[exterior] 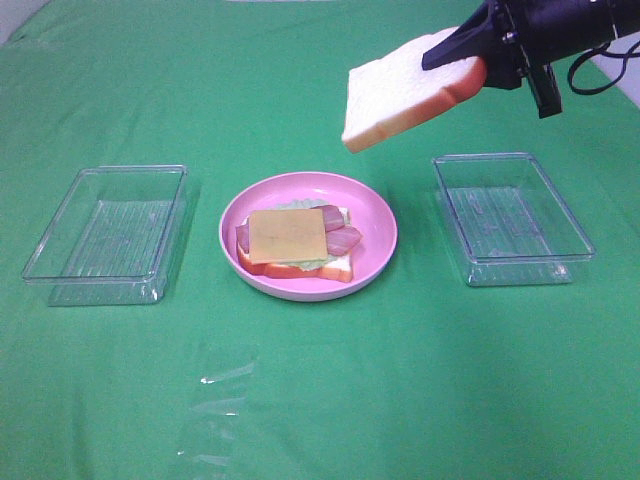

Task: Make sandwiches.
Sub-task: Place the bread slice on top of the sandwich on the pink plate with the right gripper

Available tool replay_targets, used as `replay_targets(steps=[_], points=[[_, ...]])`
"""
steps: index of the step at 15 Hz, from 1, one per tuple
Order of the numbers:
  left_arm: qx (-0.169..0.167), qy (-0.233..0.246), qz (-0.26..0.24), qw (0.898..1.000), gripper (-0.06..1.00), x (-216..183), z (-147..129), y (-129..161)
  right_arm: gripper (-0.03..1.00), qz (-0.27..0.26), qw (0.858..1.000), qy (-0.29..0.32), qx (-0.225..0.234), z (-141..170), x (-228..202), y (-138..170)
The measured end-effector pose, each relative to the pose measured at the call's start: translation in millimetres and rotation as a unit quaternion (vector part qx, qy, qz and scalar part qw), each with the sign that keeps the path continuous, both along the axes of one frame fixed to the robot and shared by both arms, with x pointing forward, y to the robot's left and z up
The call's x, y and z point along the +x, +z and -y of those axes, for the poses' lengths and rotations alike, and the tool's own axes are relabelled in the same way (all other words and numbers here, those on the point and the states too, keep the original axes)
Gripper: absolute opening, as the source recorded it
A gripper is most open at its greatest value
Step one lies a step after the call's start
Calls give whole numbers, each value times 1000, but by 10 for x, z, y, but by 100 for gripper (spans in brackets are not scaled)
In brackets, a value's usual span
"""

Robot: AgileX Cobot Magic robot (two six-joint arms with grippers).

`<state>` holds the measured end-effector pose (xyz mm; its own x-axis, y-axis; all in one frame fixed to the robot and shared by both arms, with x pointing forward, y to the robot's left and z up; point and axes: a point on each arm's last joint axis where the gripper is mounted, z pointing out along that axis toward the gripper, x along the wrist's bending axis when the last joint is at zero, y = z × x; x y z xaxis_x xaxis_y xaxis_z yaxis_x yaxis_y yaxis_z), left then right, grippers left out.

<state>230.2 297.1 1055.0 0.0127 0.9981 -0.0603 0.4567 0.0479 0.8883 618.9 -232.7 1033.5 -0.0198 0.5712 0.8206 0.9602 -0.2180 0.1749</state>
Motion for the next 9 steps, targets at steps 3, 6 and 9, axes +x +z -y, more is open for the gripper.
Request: replay_targets(steps=[3, 6, 9], points=[[0, 0, 0, 1000, 99, 0, 0, 0, 23, 13, 1000, 19, 13, -262, -11, -155], [0, 0, 0, 1000, 99, 0, 0, 0, 23, 9, 999, 44, 18, -652, 5, -373], [0, 0, 0, 1000, 99, 0, 0, 0, 23, -11, 998, 51, 48, -938, 61, -730]])
